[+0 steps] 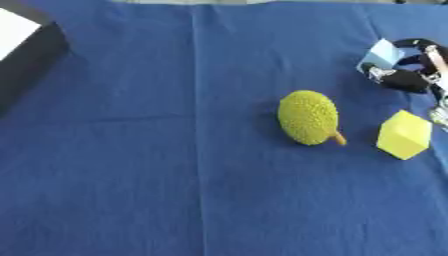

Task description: Pick up the objects with one hand, pass them to the other hand, and then place them into the box on the other side of the table.

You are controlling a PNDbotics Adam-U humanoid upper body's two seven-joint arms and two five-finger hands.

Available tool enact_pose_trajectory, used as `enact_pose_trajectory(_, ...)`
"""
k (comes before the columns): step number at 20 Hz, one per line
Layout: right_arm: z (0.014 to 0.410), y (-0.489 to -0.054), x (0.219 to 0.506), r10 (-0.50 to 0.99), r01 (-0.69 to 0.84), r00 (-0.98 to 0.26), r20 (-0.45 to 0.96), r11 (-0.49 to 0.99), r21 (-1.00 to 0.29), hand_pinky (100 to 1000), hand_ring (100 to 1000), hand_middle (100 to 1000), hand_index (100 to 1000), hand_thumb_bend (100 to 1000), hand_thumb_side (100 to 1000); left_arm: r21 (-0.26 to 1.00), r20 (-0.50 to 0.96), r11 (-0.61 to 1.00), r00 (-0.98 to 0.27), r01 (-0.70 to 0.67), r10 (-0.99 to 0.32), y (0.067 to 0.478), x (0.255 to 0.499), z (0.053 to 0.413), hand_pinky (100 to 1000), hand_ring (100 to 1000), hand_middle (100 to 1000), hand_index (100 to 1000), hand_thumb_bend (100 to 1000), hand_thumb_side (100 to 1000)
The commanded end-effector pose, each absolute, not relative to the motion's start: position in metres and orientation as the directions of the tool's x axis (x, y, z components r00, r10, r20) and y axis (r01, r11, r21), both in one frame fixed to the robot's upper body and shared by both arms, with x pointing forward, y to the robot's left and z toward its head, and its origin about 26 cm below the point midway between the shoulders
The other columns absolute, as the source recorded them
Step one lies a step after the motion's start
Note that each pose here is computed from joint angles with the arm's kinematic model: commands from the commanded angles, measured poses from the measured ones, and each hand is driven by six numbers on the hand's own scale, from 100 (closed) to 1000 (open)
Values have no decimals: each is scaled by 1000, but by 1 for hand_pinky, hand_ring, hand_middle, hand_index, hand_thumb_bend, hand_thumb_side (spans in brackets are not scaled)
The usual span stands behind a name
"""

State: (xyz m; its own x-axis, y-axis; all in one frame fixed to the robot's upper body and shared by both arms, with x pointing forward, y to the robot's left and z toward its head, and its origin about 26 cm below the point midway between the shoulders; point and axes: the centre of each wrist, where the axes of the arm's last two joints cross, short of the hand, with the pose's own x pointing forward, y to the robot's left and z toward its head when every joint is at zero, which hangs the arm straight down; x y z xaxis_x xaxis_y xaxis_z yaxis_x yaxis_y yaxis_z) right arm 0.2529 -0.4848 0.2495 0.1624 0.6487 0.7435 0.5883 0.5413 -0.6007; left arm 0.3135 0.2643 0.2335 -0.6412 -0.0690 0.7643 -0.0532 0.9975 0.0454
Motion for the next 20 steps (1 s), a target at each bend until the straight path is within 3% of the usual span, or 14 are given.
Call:
enact_pose_trajectory(1,260,-487,253,662,588,157,733,533,-608,645,800,915,837,463,282,66,750,996,-655,-61,-90,269,312,240,712,627,679,764,100,793)
enact_pose_trajectory(9,260,-487,253,655,577,155,739,547,-606,646,797,910,833,447,259,68,749,996,-656,-59,-90,269,312,240,713,628,679,763,100,792)
enact_pose_trajectory(20,259,-488,253,639,561,161,753,568,-602,645,786,918,821,415,143,70,750,996,-655,-59,-91,269,311,240,714,629,680,763,100,790)
